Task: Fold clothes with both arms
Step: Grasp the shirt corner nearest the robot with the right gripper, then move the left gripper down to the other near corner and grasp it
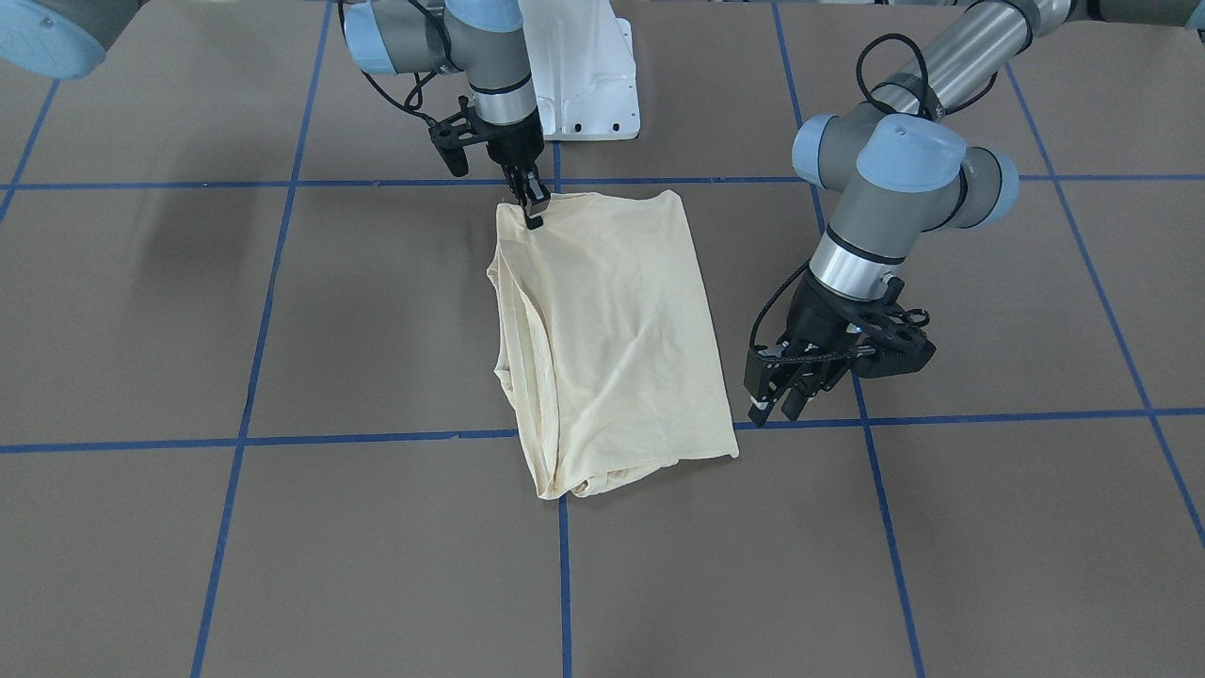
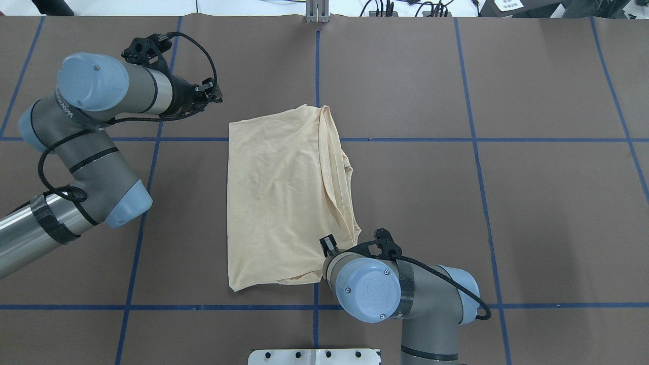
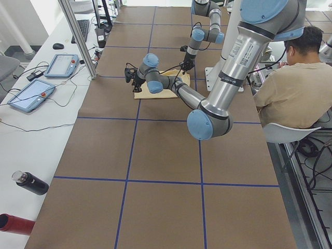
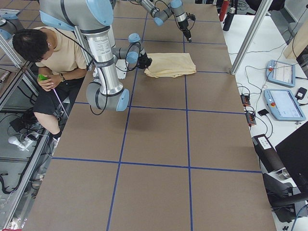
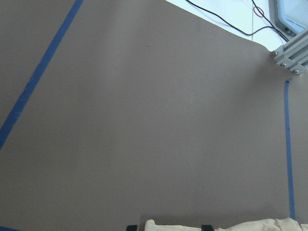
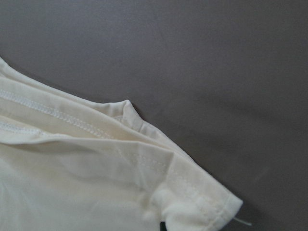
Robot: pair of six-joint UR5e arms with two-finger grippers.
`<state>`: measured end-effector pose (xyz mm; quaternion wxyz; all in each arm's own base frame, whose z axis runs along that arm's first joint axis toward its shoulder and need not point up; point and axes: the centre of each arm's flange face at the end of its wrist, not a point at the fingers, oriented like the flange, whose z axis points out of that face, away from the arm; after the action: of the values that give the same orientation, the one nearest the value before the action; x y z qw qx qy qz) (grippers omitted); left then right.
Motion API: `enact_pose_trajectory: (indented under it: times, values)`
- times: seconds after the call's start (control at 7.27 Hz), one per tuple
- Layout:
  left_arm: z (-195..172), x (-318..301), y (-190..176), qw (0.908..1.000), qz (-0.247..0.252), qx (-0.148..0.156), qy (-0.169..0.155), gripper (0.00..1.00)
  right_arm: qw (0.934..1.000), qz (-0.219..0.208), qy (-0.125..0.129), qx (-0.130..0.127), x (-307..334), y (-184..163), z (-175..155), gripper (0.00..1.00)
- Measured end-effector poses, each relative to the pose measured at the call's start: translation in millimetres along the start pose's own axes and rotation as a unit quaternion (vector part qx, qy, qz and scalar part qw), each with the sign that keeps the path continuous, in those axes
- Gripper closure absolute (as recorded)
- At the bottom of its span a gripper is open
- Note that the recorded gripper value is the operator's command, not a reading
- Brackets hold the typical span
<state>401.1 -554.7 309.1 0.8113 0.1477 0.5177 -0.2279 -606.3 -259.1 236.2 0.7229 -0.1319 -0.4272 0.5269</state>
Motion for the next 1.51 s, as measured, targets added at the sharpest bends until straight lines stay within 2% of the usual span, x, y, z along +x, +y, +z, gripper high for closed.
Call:
enact_pose_trajectory:
  times: [0.28, 0.55, 0.83, 1.1, 1.24, 1.51]
  values:
    - [-32.8, 6.5, 30.2, 0.9987, -0.036, -0.016, 0.030, 0.46, 1.0000, 0.000, 0.001, 0.001, -0.9, -0.7, -9.9, 1.00]
    - [-77.6, -2.7, 102.0, 0.9914, -0.101, -0.064, 0.054, 0.46, 0.9999, -0.007, 0.009, 0.002, 13.8, -1.7, -18.0, 1.00]
    - [-94.7, -21.4, 169.8, 0.9786, -0.181, -0.088, 0.042, 0.46, 0.9998, -0.013, 0.014, 0.001, 24.7, 0.6, -18.9, 1.00]
    - [-87.7, -27.8, 237.0, 0.9592, -0.260, -0.108, 0.020, 0.46, 0.9998, -0.013, 0.014, 0.002, 25.2, 0.5, -19.1, 1.00]
    - [-84.9, -32.6, 263.7, 0.9537, -0.277, -0.118, 0.008, 0.46, 0.9998, -0.013, 0.013, 0.002, 23.7, -0.6, -19.4, 1.00]
    - [-78.2, -47.8, 311.3, 0.9515, -0.277, -0.133, -0.016, 0.45, 0.9998, -0.013, 0.012, 0.005, 20.5, -4.8, -19.1, 1.00]
